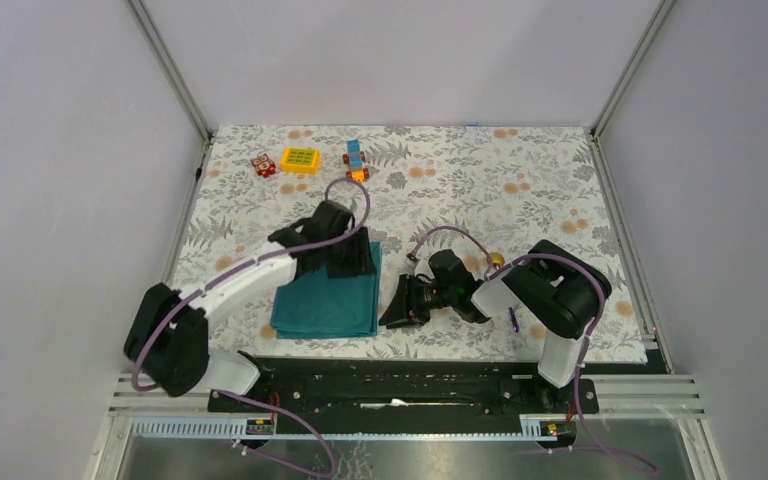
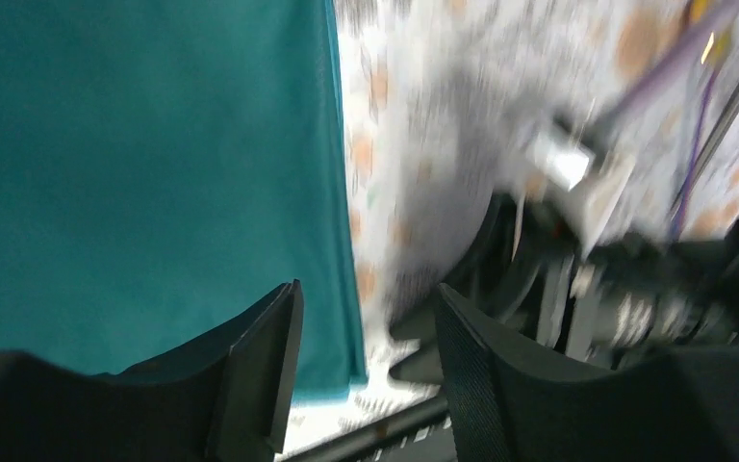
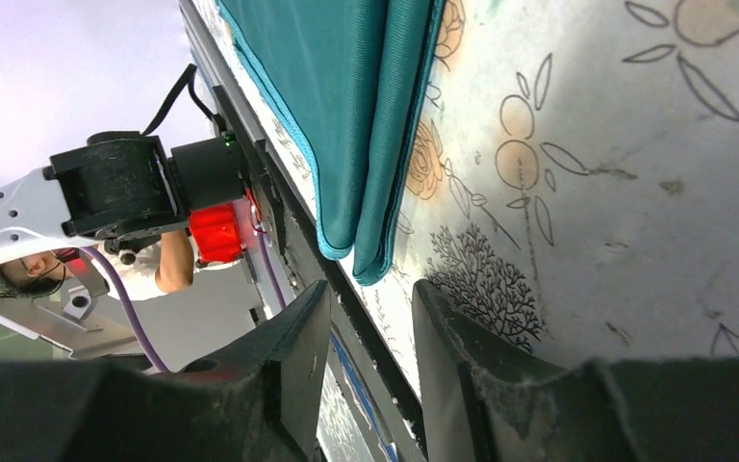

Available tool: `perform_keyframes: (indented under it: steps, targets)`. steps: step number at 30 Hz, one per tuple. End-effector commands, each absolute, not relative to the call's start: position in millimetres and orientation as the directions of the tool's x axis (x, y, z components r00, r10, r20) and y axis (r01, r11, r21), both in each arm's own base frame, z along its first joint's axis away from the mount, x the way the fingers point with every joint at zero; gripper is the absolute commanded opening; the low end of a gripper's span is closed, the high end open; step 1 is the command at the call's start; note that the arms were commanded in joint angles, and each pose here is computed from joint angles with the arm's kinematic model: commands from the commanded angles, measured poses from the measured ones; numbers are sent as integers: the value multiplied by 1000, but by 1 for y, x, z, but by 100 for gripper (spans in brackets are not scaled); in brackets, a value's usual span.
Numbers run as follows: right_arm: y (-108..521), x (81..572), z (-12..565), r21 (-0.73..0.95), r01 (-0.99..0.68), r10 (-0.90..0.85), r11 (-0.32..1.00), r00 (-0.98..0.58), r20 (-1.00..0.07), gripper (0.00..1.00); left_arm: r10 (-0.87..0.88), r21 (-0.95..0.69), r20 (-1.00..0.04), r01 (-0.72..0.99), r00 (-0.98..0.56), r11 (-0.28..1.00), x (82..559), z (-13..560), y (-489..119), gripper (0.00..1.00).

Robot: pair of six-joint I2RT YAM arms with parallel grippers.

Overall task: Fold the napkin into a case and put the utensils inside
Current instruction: Smooth out the lower triangle-folded napkin at the center of the board.

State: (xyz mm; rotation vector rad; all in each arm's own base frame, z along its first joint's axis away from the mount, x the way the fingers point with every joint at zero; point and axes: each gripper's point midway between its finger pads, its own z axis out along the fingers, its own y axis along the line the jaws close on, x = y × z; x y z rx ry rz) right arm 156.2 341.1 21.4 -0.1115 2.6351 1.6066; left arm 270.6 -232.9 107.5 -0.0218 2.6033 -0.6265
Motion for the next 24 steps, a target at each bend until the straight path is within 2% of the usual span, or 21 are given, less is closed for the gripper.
perform_keyframes:
  steps: [1, 4, 7, 8, 9, 17, 24]
  targets:
    - [334, 154, 12, 858, -90, -46, 505, -996, -77, 42, -85, -452, -325, 76, -942, 889, 200, 85, -239, 55]
    - [336, 156, 12, 861, -91, -50, 501, -996, -77, 36, -58, -409, -335, 90, -940, 908, 177, 77, -246, 52]
    - [342, 155, 12, 869, -93, -64, 487, -995, -70, 32, -3, -286, -334, 98, -942, 953, 167, 60, -242, 43]
    - [344, 154, 13, 871, -96, -71, 483, -995, -71, 31, 20, -246, -334, 107, -942, 963, 164, 56, -241, 36]
    - [347, 152, 13, 873, -104, -81, 477, -994, -75, 31, 43, -213, -333, 120, -942, 970, 162, 52, -242, 34]
    - [350, 144, 5, 876, -94, -97, 472, -994, -55, 25, 117, -110, -339, 163, -934, 981, 158, 42, -245, 34]
    - [355, 138, 0, 873, -96, -114, 477, -992, -47, 28, 129, -82, -327, 164, -936, 983, 155, 35, -241, 31]
